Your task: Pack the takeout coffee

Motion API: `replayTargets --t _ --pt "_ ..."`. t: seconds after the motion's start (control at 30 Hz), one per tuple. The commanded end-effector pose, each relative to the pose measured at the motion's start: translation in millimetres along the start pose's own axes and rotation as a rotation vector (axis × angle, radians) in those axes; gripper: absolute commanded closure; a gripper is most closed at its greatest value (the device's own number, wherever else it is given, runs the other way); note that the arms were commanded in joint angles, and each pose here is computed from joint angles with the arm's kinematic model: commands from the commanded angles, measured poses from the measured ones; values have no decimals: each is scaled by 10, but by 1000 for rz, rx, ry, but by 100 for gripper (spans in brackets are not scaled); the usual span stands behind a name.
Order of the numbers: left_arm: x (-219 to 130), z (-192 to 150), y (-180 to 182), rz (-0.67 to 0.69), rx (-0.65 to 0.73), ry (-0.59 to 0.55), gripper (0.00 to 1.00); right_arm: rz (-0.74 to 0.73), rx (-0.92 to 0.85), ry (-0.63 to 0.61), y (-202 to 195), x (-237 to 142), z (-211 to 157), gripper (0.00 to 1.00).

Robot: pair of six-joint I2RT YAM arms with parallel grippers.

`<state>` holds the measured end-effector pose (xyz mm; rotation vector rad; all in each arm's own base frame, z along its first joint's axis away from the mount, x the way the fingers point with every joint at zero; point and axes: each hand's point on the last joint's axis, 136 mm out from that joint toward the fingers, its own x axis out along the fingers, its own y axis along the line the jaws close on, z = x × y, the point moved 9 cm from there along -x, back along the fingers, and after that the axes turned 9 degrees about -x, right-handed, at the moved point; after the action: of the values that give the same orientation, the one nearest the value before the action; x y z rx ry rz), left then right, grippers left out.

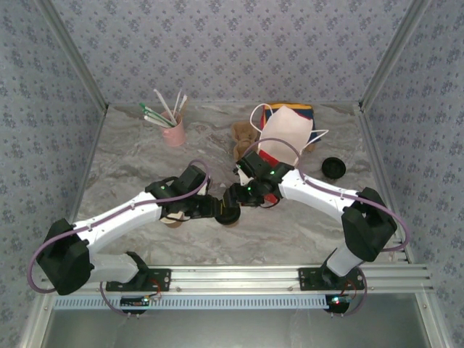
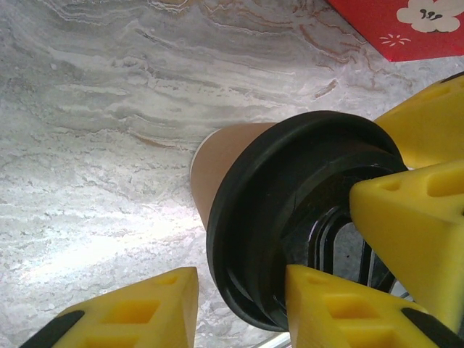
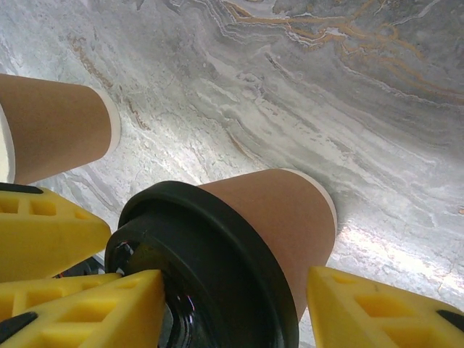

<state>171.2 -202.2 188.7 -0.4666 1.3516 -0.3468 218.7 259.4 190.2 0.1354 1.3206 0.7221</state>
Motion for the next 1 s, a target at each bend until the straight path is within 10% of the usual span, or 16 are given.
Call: replayTargets --t 0.0,0.97 --pt "-19 -16 35 42 -12 29 61 -56 16 3 -29 -116 -20 44" --pt "92 392 -357 -25 67 20 55 -28 -58 4 103 -284 -303 29"
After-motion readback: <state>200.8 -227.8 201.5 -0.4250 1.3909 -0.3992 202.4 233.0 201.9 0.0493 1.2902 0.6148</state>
